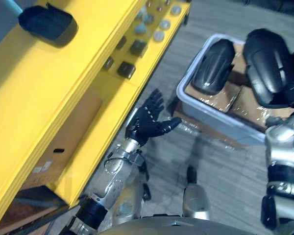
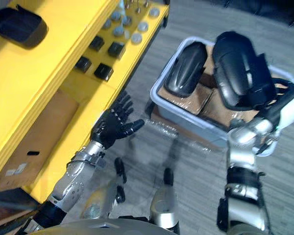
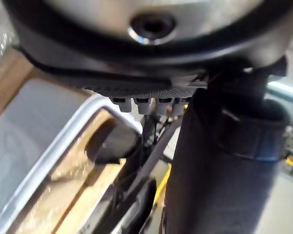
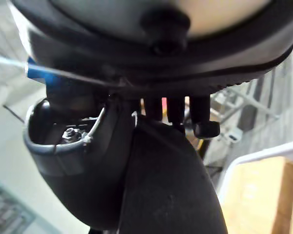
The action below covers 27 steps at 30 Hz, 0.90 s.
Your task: Walk over and take three plastic housings, then place them on the shelf
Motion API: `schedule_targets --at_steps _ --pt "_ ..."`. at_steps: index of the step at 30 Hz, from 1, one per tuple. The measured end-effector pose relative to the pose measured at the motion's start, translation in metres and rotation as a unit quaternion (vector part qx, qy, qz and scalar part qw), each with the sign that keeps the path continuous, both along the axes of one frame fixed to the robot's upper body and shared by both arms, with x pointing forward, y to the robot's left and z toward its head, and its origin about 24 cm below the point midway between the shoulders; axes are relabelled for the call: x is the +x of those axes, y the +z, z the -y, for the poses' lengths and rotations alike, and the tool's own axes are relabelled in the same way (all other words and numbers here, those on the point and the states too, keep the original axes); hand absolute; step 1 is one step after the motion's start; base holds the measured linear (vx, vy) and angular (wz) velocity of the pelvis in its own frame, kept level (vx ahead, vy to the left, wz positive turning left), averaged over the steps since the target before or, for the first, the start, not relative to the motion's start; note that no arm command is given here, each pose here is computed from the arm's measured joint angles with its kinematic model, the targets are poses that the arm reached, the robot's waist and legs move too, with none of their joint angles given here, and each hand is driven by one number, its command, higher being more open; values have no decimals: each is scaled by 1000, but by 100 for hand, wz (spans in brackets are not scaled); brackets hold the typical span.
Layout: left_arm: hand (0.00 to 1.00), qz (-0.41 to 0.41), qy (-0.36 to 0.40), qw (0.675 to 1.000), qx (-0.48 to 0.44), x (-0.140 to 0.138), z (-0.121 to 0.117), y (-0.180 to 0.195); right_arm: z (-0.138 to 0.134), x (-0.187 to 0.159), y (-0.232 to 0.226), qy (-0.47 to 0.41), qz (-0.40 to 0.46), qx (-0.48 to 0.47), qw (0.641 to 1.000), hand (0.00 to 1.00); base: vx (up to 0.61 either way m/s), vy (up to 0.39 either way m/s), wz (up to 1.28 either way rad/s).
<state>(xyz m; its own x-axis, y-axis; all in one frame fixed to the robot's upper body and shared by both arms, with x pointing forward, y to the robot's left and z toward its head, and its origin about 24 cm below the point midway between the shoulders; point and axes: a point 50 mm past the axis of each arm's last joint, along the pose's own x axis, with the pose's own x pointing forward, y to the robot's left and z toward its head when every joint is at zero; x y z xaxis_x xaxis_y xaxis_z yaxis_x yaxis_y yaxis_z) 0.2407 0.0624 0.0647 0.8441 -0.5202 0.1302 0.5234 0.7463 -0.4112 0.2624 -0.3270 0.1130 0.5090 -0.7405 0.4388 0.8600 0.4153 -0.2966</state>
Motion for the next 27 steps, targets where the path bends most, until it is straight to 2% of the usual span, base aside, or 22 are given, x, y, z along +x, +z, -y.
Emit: schedule_targets --at_steps 4,8,13,14,20,22,27 --pt "100 -21 -62 998 8 1 30 2 -26 -19 -9 43 22 -39 998 0 59 -3 -23" --pt "100 -52 -52 997 3 11 43 -1 -36 -31 -14 50 43 -52 996 0 -23 -7 -16" --pt "100 -104 -24 994 -3 16 46 -12 -58 -34 -15 80 62 -37 994 0 -87 -20 -10" --pt "100 -119 8 993 -9 20 43 -12 -83 -30 -21 127 72 -11 989 0 -96 17 -4" --pt "100 -134 56 989 -27 34 37 -10 -122 -25 -30 201 69 22 977 0 -13 3 -1" --pt "100 -148 71 985 -52 37 36 -9 -139 -24 -34 231 67 37 970 0 39 -9 -4" --pt "100 -184 36 969 -161 42 44 -3 -150 -29 -44 259 44 40 964 0 12 -1 0"
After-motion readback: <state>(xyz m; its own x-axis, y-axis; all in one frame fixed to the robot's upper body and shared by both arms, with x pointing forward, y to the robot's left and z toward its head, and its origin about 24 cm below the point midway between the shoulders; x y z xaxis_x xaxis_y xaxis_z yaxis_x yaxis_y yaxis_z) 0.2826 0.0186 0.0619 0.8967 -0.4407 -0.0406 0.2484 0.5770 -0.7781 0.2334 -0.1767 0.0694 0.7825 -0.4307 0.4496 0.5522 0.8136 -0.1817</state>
